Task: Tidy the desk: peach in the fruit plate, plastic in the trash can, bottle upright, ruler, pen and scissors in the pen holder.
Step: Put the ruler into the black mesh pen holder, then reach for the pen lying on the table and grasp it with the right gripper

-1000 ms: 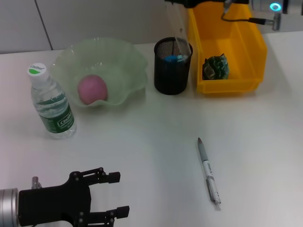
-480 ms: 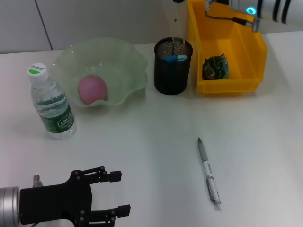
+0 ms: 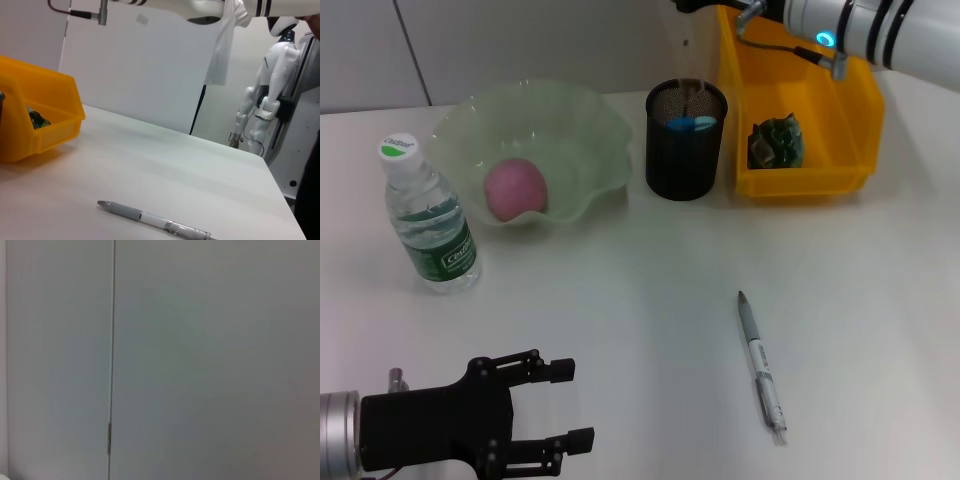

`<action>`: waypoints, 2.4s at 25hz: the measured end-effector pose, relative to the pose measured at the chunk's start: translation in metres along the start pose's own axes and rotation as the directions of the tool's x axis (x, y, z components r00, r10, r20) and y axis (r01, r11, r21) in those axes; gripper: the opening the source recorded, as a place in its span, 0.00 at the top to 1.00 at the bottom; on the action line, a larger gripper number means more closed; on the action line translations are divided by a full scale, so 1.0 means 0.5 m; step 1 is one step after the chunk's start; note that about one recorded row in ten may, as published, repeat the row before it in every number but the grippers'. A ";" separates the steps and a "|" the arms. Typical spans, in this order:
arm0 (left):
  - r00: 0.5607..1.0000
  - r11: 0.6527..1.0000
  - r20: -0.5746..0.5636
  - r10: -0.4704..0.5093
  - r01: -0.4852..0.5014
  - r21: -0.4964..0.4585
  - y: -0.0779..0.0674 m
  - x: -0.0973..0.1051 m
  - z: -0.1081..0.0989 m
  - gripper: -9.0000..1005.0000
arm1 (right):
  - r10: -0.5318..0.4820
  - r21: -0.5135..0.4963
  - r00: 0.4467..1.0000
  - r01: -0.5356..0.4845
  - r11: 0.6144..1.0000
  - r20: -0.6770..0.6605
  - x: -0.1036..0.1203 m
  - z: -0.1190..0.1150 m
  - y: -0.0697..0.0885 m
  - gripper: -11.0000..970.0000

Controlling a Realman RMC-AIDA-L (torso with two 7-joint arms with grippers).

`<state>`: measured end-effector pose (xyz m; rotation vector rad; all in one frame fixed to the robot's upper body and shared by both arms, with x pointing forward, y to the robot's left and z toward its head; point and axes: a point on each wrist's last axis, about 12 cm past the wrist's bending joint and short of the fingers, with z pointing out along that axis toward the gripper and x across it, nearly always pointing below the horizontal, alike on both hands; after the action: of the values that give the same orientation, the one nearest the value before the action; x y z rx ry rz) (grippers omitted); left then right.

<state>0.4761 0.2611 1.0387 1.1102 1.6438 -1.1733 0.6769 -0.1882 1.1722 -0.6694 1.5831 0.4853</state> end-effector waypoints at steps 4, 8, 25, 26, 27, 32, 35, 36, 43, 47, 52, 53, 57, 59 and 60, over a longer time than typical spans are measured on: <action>1.000 1.000 0.000 -0.001 0.001 -0.002 0.000 0.000 -0.001 0.22 | 0.003 -0.002 1.000 -0.003 1.000 -0.008 0.017 0.010 0.008 0.51; 1.000 1.000 -0.001 -0.001 0.001 -0.002 0.001 0.000 -0.001 0.22 | 0.004 0.002 1.000 -0.004 1.000 -0.023 0.026 0.014 0.011 0.50; 1.000 1.000 -0.009 0.005 -0.005 -0.005 0.001 0.000 -0.009 0.22 | 0.008 0.005 0.999 -0.008 1.000 -0.052 0.055 0.007 0.014 0.45; 1.000 1.000 -0.009 0.005 -0.005 -0.005 0.001 -0.001 -0.009 0.22 | 0.009 0.005 0.999 -0.009 1.000 -0.052 0.055 0.006 0.014 0.43; 1.000 1.000 -0.009 0.006 -0.006 -0.005 0.001 -0.001 -0.009 0.22 | 0.010 0.004 0.999 -0.010 1.000 -0.050 0.055 0.006 0.014 0.41; 1.000 1.000 -0.010 0.007 -0.007 -0.006 0.001 -0.001 -0.011 0.22 | 0.068 -0.018 0.997 -0.067 0.998 0.026 0.045 -0.010 0.014 0.31; 1.000 1.000 -0.008 0.008 -0.009 -0.009 0.001 0.000 -0.010 0.22 | 0.100 -0.089 0.986 -0.089 0.992 0.134 0.027 -0.042 0.018 0.26; 1.000 1.000 -0.008 0.009 -0.009 -0.009 0.001 0.000 -0.010 0.22 | 0.103 -0.116 0.982 -0.085 0.990 0.161 0.021 -0.053 0.020 0.25; 1.000 1.000 -0.007 0.017 -0.017 -0.011 0.002 -0.001 -0.007 0.23 | 0.052 -0.347 0.966 0.041 0.937 0.254 -0.030 -0.139 0.039 0.22; 1.000 1.000 -0.003 0.018 -0.018 -0.013 0.003 -0.002 -0.006 0.23 | -0.060 -0.482 0.987 0.127 0.867 0.152 -0.046 -0.167 0.036 0.22; 1.000 0.999 -0.004 0.029 -0.029 -0.017 0.005 -0.004 -0.006 0.23 | -0.192 -0.608 0.981 0.152 0.779 -0.001 -0.060 -0.173 0.025 0.22; 0.999 0.999 -0.003 0.033 -0.033 -0.019 0.006 -0.004 -0.006 0.23 | -0.216 -0.626 0.976 0.154 0.765 -0.023 -0.061 -0.172 0.024 0.22; 0.999 0.999 0.003 0.037 -0.037 -0.025 0.007 -0.006 -0.006 0.23 | -0.316 -0.698 0.941 0.144 0.701 -0.124 -0.063 -0.162 0.036 0.22; 0.999 0.999 0.006 0.038 -0.038 -0.029 0.008 -0.007 -0.006 0.23 | -0.362 -0.742 0.916 0.121 0.659 -0.172 -0.066 -0.158 0.046 0.22; 0.999 0.999 0.007 0.040 -0.040 -0.030 0.010 -0.008 -0.006 0.23 | -0.390 -0.772 0.901 0.106 0.627 -0.193 -0.067 -0.154 0.054 0.22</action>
<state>0.4815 0.2640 1.0420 1.1136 1.6213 -1.1222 0.6030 -0.2145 1.2131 -1.6819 1.5383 0.8587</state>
